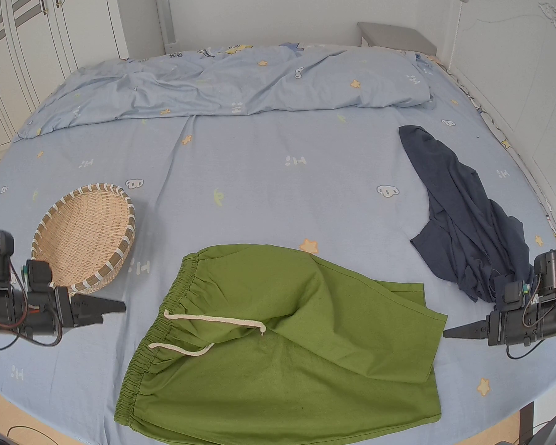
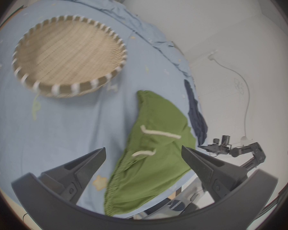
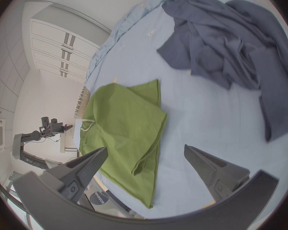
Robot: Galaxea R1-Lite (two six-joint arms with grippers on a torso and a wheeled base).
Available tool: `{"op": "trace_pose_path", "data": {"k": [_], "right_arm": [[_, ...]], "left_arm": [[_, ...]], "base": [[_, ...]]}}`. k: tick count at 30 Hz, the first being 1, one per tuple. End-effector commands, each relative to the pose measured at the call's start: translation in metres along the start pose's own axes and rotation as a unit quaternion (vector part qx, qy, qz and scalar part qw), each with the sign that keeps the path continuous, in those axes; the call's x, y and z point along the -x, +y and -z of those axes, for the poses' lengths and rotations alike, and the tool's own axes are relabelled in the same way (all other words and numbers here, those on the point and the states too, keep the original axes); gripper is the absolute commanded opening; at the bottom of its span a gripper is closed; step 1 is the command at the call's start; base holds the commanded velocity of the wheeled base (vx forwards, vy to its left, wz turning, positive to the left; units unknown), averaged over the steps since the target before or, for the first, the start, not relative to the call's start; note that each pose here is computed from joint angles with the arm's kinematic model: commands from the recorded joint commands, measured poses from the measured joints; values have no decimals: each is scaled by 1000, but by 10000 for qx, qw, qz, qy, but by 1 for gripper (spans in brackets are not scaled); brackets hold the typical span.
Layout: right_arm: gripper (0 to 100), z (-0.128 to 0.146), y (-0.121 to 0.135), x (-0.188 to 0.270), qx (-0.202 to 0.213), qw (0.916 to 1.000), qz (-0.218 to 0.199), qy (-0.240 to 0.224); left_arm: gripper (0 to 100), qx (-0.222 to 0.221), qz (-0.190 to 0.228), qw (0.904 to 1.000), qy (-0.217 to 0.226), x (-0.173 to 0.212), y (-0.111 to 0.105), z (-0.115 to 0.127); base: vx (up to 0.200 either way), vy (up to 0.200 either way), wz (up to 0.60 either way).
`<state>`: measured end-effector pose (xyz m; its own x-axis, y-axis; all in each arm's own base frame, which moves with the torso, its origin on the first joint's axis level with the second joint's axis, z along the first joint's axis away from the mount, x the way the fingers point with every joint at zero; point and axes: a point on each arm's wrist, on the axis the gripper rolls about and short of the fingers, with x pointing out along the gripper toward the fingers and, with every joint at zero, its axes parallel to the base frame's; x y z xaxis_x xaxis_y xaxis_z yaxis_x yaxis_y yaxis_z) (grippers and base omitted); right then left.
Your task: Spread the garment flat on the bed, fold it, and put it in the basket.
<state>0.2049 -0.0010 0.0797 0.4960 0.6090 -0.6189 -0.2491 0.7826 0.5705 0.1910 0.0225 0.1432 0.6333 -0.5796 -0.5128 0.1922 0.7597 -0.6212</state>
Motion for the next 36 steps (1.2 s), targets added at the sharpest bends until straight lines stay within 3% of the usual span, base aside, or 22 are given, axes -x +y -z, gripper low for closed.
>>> {"op": "trace_pose_path", "data": {"k": [1,4,8,14,20,36], "right_arm": [[100,-32,8,5,419,9977,147,-513],[100,-54,18,6,733,9938,237,-801],[100,-74,21,7,901,9903,271,-1023],[100,-63,27,-4,947,9923,182,-775],[100,-60,35,-8,1057,9916,208,-720],[100,-58,36,-12,1066,9917,260,-666]], "left_arm": [[100,-215,642,9977,45,-19,-42,-36],[100,-225,830,9963,66,-46,-49,-68],[100,-167,838,9962,182,-80,-39,-93],[100,-13,754,9964,383,-136,-9,-118],[100,-83,624,9974,352,-173,0,-134],[100,11,337,9980,529,-200,12,-125]], "base": [[0,0,0],[0,0,0],[0,0,0],[0,0,0],[0,0,0],[0,0,0]]}}
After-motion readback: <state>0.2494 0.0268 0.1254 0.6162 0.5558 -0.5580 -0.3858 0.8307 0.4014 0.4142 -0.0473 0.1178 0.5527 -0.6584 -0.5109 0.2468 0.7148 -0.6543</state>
